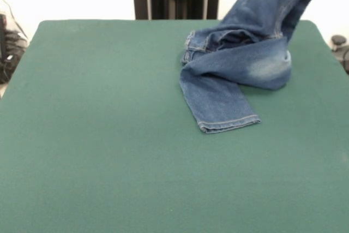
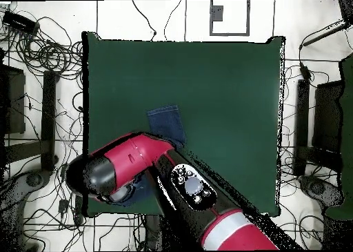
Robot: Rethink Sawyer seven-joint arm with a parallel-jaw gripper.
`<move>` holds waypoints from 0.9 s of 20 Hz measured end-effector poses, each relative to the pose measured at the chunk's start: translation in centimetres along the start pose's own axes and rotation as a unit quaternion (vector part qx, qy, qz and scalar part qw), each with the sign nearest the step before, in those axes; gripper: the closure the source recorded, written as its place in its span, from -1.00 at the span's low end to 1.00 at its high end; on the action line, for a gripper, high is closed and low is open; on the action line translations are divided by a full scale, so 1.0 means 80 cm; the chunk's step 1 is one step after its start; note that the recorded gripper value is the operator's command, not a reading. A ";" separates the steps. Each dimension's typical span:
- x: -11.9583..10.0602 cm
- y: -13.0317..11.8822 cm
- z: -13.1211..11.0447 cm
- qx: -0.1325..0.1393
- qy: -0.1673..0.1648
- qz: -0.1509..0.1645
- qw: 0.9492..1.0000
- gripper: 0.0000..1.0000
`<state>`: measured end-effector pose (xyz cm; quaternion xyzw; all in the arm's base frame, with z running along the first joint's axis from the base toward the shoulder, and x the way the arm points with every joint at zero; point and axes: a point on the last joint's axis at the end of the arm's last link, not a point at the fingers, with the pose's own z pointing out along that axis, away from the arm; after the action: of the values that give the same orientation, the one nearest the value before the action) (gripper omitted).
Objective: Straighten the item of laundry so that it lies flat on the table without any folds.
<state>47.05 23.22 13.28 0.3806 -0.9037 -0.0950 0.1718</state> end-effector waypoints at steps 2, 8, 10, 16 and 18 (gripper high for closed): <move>-0.005 -0.001 0.006 0.008 -0.015 -0.008 1.000 -1.00; -0.017 0.002 0.007 0.027 -0.047 -0.021 0.998 -1.00; -0.021 0.004 0.006 0.030 -0.053 -0.024 0.998 -1.00; -0.026 0.004 -0.002 0.036 -0.060 -0.023 0.997 -1.00; -0.030 0.000 -0.008 0.043 -0.066 -0.023 0.997 -1.00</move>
<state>48.85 24.93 13.29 0.4012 -0.9073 -0.0846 0.0929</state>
